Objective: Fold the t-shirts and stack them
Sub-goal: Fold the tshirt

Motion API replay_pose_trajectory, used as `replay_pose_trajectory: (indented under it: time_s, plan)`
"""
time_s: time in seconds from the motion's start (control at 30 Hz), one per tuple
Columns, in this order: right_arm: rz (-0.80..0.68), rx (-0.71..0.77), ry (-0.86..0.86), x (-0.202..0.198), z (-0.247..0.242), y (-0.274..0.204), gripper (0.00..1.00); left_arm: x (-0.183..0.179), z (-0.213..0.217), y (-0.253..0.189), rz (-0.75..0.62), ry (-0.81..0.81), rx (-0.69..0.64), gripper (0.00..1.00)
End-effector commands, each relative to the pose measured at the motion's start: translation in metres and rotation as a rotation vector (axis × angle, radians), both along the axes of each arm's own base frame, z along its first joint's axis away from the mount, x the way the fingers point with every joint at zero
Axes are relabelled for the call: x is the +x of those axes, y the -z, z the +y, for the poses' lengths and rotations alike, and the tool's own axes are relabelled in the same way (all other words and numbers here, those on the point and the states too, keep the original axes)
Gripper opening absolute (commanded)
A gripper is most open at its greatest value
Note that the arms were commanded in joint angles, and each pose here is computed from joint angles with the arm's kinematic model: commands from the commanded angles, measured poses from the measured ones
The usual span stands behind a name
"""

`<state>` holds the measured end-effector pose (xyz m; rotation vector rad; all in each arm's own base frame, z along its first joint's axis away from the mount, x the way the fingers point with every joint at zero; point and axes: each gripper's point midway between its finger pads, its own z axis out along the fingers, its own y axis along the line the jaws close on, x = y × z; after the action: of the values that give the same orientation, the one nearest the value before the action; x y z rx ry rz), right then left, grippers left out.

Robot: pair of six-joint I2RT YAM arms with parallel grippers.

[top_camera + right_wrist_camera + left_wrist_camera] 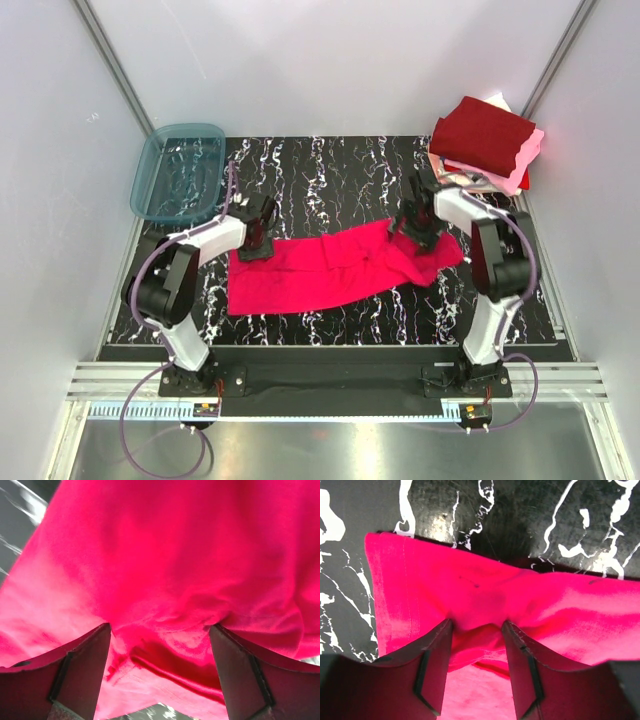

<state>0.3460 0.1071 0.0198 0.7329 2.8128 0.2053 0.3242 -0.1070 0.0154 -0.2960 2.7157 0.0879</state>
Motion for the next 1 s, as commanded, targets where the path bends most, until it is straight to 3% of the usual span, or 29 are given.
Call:
replay_pose_trajectory:
  time_s: [0.0, 0.17, 0.2, 0.4, 0.67, 0.8, 0.97]
  plan:
    - [-0.012, 0.023, -0.089, 0.046, 0.015, 0.012, 0.86, -0.049, 0.002, 0.019, 0.144, 0.023, 0.011, 0.49]
    - [-0.013, 0.068, -0.125, 0.109, 0.038, 0.006, 0.83, -0.103, -0.02, 0.007, 0.172, 0.081, -0.018, 0.48]
    - [0.027, 0.077, -0.134, 0.112, 0.044, 0.026, 0.8, -0.112, -0.025, 0.004, 0.17, 0.069, -0.039, 0.48]
    - [0.017, 0.174, -0.221, 0.15, 0.097, 0.031, 0.72, -0.163, -0.057, -0.005, 0.152, 0.105, -0.195, 0.5]
    - [-0.185, 0.385, -0.343, 0.189, 0.192, 0.008, 0.69, -0.238, -0.127, 0.009, 0.217, 0.178, -0.45, 0.48]
    - [-0.252, 0.467, -0.337, 0.207, 0.217, 0.017, 0.69, -0.267, -0.175, 0.003, 0.238, 0.245, -0.547, 0.47]
    - [-0.345, 0.398, -0.244, 0.239, 0.209, 0.025, 0.7, -0.293, -0.199, -0.005, 0.284, 0.317, -0.461, 0.5]
